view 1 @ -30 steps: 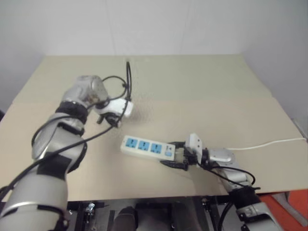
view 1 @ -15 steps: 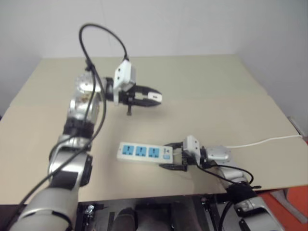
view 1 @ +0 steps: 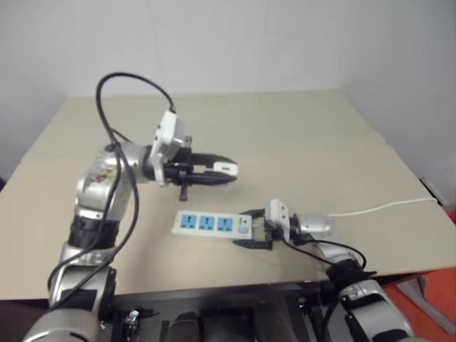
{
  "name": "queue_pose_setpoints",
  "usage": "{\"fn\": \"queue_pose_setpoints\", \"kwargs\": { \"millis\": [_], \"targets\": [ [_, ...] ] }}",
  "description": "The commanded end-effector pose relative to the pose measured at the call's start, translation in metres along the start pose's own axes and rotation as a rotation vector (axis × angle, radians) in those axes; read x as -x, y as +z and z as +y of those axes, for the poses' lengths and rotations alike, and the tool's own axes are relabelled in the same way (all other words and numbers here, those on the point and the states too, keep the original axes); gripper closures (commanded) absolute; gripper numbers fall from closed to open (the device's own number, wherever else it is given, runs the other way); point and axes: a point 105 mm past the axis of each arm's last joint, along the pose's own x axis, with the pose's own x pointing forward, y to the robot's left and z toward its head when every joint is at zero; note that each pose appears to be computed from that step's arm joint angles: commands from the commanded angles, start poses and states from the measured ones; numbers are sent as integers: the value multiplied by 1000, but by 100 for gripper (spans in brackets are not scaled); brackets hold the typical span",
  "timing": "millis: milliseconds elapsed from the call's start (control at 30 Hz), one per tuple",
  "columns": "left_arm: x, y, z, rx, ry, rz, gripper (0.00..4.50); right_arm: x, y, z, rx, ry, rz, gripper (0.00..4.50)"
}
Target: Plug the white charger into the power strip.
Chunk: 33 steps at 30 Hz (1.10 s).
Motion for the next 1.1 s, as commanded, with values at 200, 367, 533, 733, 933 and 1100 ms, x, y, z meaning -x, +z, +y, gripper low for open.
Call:
{"fn": "queue_pose_setpoints", "kwargs": {
  "millis": [200, 367, 533, 733, 933, 1100],
  "targets": [
    [-3, -12, -6, 79, 9, -51, 348, 2, -15, 8, -33, 27, 54, 107],
    [-7, -24, -9, 182, 37, -116, 348, 3, -15, 9, -37, 25, 55, 107],
    [-8, -39, -13, 212, 53, -107, 348, 3, -15, 10, -39, 28, 53, 107],
    [-6, -53, -16, 203, 67, -70, 348, 1, -15, 12, -47, 47, 61, 107],
    [-9, -68, -18, 192, 75, -44, 348, 2, -14, 12, -61, 67, 67, 107],
    [-12, -70, -19, 197, 64, -51, 348, 2, -12, 12, -72, 74, 67, 107]
  ]
}}
